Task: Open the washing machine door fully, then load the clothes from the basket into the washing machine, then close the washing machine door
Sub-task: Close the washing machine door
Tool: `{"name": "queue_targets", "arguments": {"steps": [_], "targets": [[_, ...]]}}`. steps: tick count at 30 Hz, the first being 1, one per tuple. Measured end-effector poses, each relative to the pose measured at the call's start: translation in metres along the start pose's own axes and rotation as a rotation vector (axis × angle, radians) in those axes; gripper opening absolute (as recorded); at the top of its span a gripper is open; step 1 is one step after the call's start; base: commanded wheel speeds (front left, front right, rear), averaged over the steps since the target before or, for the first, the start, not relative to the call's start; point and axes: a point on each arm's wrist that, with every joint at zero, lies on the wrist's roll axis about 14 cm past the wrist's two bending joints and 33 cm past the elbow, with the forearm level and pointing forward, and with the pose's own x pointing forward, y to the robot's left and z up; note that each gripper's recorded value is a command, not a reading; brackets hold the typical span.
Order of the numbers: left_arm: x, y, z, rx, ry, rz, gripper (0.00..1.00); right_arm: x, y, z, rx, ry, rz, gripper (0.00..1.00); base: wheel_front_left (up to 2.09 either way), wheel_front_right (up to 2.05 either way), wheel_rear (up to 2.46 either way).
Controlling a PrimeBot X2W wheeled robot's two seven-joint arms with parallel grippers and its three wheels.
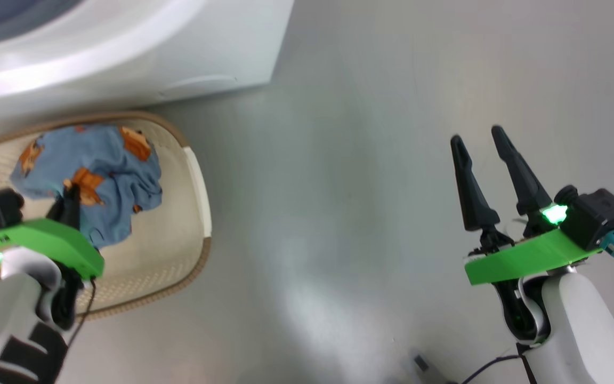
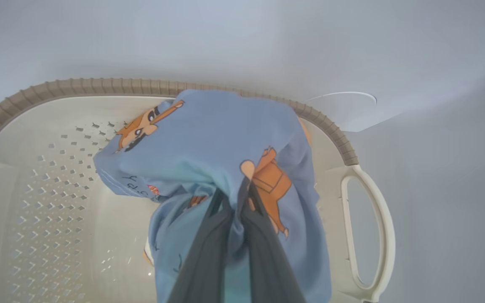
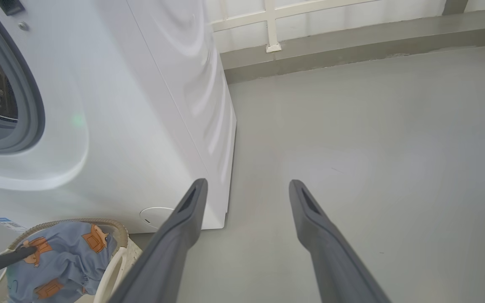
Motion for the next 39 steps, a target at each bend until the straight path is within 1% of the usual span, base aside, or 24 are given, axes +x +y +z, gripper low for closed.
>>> {"name": "queue_targets", "arguments": {"steps": [11, 12, 19, 20, 23, 24, 26, 31, 34, 39], "targets": [[-0.061, -0.017, 0.047, 0.035, -0.209, 0.005, 0.00, -0.030, 0.006, 0.025, 0.002, -0.040, 0.012, 1.00, 0.00, 0.00, 0.00], [-0.073, -0.019, 0.057, 0.044, -0.252, 0.009, 0.00, -0.034, 0.007, 0.030, 0.001, -0.049, 0.017, 1.00, 0.00, 0.00, 0.00], [-0.116, -0.022, 0.089, 0.085, -0.398, 0.026, 0.00, -0.049, 0.015, 0.039, 0.003, -0.067, 0.039, 1.00, 0.00, 0.00, 0.00], [-0.116, -0.022, 0.089, 0.085, -0.398, 0.026, 0.00, -0.049, 0.015, 0.039, 0.003, -0.067, 0.039, 1.00, 0.00, 0.00, 0.00], [-0.142, -0.024, 0.104, 0.113, -0.478, 0.038, 0.00, -0.058, 0.018, 0.044, -0.001, -0.076, 0.046, 1.00, 0.00, 0.00, 0.00], [-0.142, -0.024, 0.104, 0.113, -0.478, 0.038, 0.00, -0.058, 0.018, 0.044, -0.001, -0.076, 0.046, 1.00, 0.00, 0.00, 0.00], [-0.154, -0.025, 0.108, 0.144, -0.507, 0.047, 0.00, -0.063, 0.019, 0.045, -0.001, -0.080, 0.050, 1.00, 0.00, 0.00, 0.00], [-0.185, -0.025, 0.115, 0.162, -0.578, 0.078, 0.00, -0.075, 0.020, 0.049, -0.001, -0.088, 0.055, 1.00, 0.00, 0.00, 0.00], [-0.201, -0.026, 0.115, 0.165, -0.611, 0.093, 0.00, -0.082, 0.020, 0.051, -0.005, -0.093, 0.057, 1.00, 0.00, 0.00, 0.00], [-0.225, -0.028, 0.114, 0.208, -0.649, 0.114, 0.00, -0.091, 0.022, 0.054, -0.005, -0.101, 0.061, 1.00, 0.00, 0.00, 0.00]]}}
